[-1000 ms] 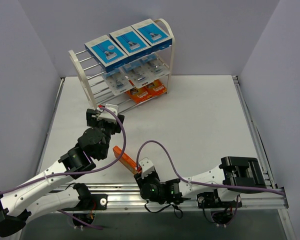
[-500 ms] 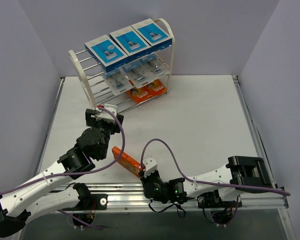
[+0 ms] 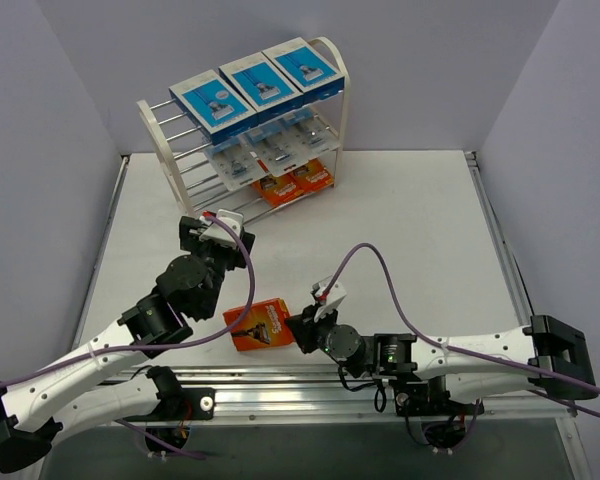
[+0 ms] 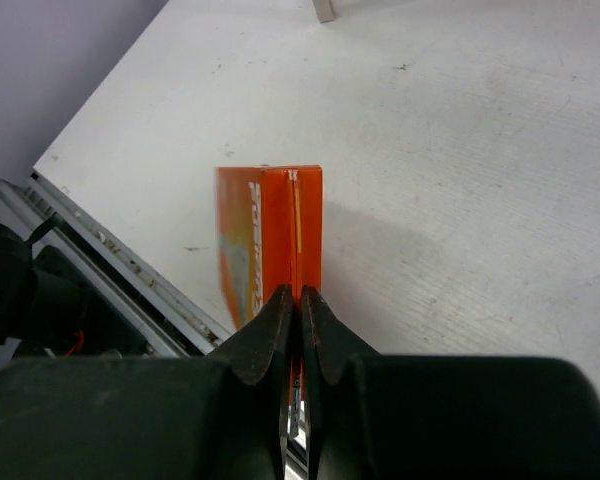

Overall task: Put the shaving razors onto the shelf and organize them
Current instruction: Place the shaving razor onto shelf

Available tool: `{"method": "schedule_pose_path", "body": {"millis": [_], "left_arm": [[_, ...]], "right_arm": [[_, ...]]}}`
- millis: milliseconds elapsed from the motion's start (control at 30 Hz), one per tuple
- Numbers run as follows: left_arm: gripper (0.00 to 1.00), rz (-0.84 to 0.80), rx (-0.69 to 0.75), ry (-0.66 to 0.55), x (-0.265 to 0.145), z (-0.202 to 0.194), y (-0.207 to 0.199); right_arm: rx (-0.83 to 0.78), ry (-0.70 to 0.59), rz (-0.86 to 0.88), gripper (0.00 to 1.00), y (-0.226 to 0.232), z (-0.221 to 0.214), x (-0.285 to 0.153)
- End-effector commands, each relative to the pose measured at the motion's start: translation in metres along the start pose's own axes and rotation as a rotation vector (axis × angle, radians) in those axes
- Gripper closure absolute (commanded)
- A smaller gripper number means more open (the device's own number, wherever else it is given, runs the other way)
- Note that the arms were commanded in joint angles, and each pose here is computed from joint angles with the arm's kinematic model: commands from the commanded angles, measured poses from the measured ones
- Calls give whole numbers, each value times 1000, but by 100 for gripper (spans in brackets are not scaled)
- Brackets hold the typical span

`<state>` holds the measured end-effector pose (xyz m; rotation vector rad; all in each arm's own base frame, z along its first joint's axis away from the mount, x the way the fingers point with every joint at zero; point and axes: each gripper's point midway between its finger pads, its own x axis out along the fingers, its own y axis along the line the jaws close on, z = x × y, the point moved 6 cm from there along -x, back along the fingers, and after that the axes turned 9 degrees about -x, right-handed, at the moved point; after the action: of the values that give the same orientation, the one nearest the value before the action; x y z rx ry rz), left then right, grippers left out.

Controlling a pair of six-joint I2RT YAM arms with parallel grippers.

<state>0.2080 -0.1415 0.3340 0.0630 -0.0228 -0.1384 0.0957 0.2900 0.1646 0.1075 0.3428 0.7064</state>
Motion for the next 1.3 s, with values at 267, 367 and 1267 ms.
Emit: {"method": "schedule_pose_path", "body": {"millis": [267,367,1267], "left_arm": [[17,-43,-31,-10,1,5,-8],[17,-35,-35,-15,0,6,-6],[17,184,-142,-185,-32,37,57]], "right_arm": [[63,-39,71,100,-2,13,-2],[86,-17,58,100,-5,8,1],[598,-344,-24,100,-73,82,32]]}}
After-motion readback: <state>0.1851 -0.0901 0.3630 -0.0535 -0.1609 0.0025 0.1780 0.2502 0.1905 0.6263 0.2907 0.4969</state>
